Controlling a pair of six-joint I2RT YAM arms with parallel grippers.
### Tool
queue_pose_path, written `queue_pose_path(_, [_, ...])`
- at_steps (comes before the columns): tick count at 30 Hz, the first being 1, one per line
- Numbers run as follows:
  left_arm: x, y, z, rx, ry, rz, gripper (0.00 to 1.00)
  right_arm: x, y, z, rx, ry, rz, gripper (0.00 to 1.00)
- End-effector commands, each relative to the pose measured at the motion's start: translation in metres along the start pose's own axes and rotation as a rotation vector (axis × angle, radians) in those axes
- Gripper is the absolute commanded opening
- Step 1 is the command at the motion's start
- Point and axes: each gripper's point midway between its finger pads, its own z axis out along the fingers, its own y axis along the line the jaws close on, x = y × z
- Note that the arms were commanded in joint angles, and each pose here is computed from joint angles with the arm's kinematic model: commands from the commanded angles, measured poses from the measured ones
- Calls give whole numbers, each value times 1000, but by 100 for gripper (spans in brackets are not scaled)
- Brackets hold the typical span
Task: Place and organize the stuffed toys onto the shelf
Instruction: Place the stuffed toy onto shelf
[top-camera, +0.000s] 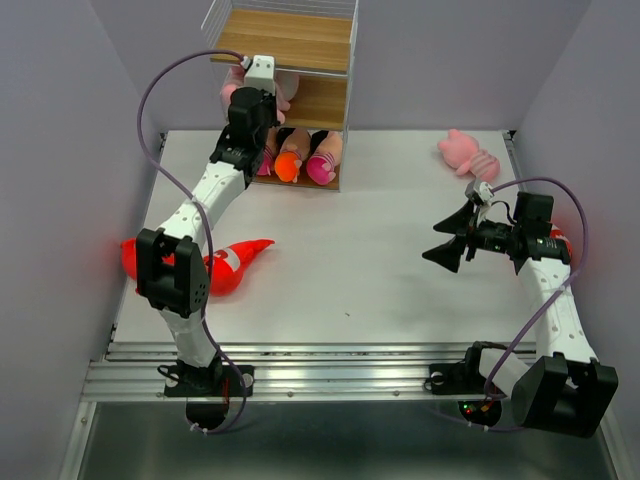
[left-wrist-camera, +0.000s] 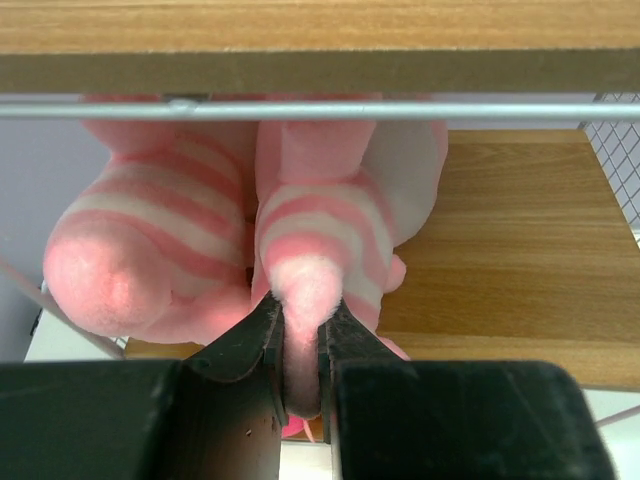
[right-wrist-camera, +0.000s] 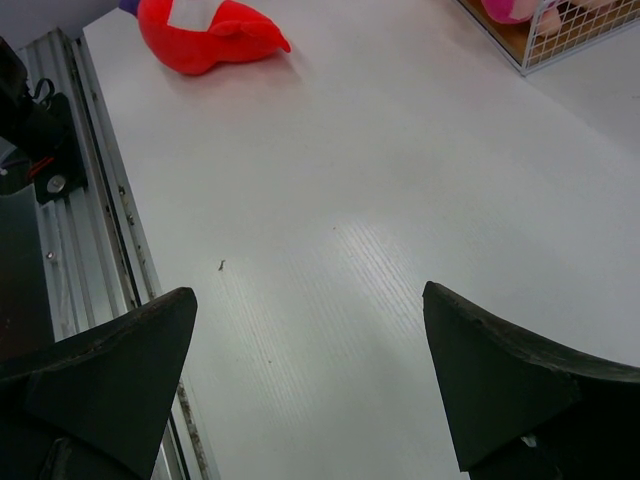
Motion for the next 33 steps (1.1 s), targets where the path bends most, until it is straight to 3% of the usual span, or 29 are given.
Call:
queue_pose_path(1, [-44, 15, 8, -56, -105, -33, 0, -1, -3, 2, 3, -3, -30, 100])
queue_pose_path(11, [-36, 21, 11, -84, -95, -60, 0, -1, -3, 2, 7, -1, -33, 100])
queue_pose_path(15, [-27, 27, 9, -101, -81, -73, 17, -1, -3, 2, 7, -1, -33, 100])
queue_pose_path(16, [-29, 28, 8, -104, -84, -77, 29, -1, -4, 2, 7, -1, -35, 100])
queue_pose_path(18, [-27, 30, 7, -110, -81, -84, 43, 0, -3, 2, 7, 0, -32, 100])
queue_pose_path(22, [-28, 31, 3, -111, -82, -95, 59, -1, -4, 2, 8, 0, -32, 100])
queue_pose_path(33, [-51, 31, -12, -82, -120, -122, 82, 0, -5, 2, 10, 3, -29, 100])
